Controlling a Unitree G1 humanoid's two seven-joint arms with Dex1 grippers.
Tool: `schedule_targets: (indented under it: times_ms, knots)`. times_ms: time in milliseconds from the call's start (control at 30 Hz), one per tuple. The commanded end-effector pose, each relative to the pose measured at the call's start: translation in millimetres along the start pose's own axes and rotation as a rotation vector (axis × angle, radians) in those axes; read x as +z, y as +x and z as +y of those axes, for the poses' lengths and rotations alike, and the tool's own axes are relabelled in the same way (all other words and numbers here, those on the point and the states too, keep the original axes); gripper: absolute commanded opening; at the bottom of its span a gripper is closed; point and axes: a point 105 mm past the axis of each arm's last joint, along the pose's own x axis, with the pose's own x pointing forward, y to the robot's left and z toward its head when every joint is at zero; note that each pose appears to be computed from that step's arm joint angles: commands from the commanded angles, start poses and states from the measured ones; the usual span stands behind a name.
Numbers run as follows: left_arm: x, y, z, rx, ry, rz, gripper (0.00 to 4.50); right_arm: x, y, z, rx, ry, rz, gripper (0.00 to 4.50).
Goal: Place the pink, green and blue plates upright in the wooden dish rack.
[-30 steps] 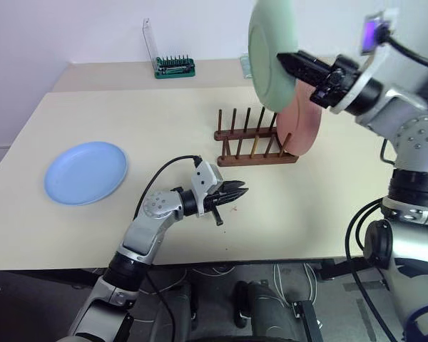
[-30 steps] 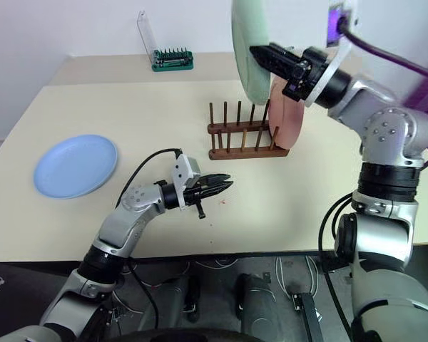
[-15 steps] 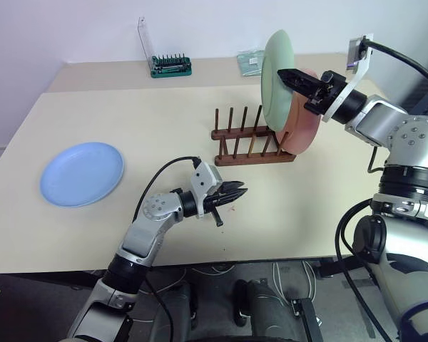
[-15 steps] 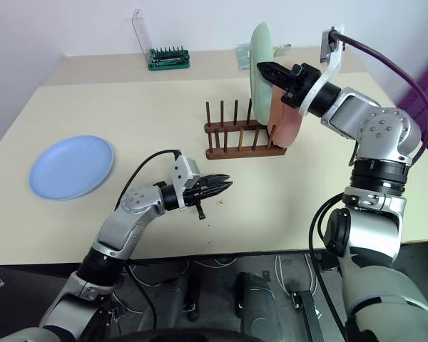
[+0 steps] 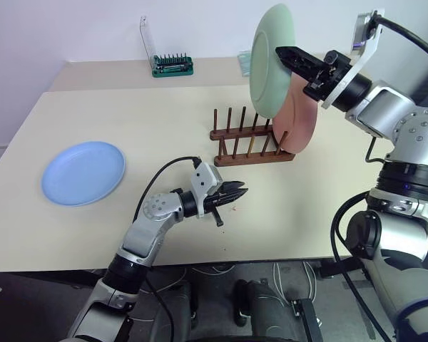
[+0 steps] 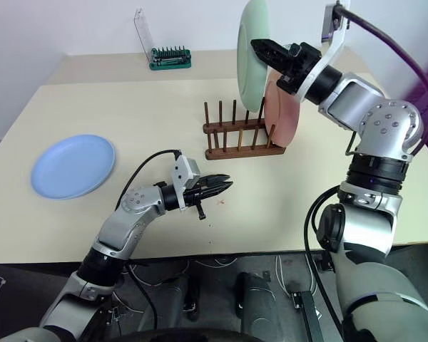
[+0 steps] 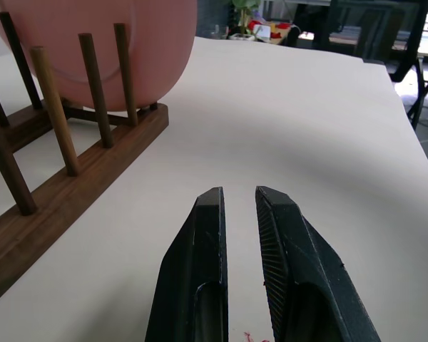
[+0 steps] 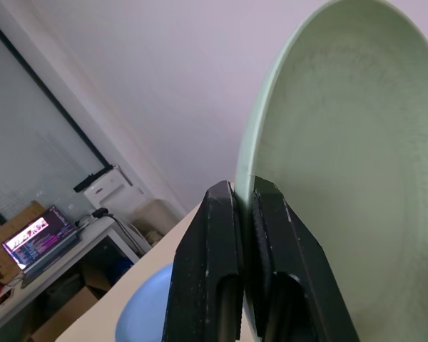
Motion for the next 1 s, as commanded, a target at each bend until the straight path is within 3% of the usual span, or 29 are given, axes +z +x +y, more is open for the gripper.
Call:
schedule_targets:
  times_ms: [33, 333, 467, 600, 900, 1000]
  knots:
    - [15.3, -2.5, 10.8, 0.062, 0.059, -0.047, 0.68, 1.2, -2.6, 5.5, 0.021, 0.013, -0.024, 0.04]
    - [9.6, -19.3, 34.6, 0.212, 0.093, -0.017, 0.68, -16.3, -6.0, -15.6, -0.058, 0.047, 0.009, 0.04]
    - [9.3, -21.7, 34.9, 0.216, 0.093, -0.016, 0.68, -15.7, -5.9, -17.9, -0.060, 0.051, 0.009, 1.44]
    - [9.8, -20.3, 33.3, 0.211, 0.090, -0.019, 0.68, -7.5, -3.4, -16.1, -0.068, -0.015, -0.008, 3.52]
    - [10.6, -19.3, 32.0, 0.213, 0.088, -0.025, 0.68, 15.9, 1.4, -3.8, -0.067, -0.282, -0.008, 3.52]
    - [10.8, -20.3, 32.2, 0.223, 0.082, -0.028, 0.68, 24.7, -0.5, 1.1, -0.080, -0.471, 0.023, 3.52]
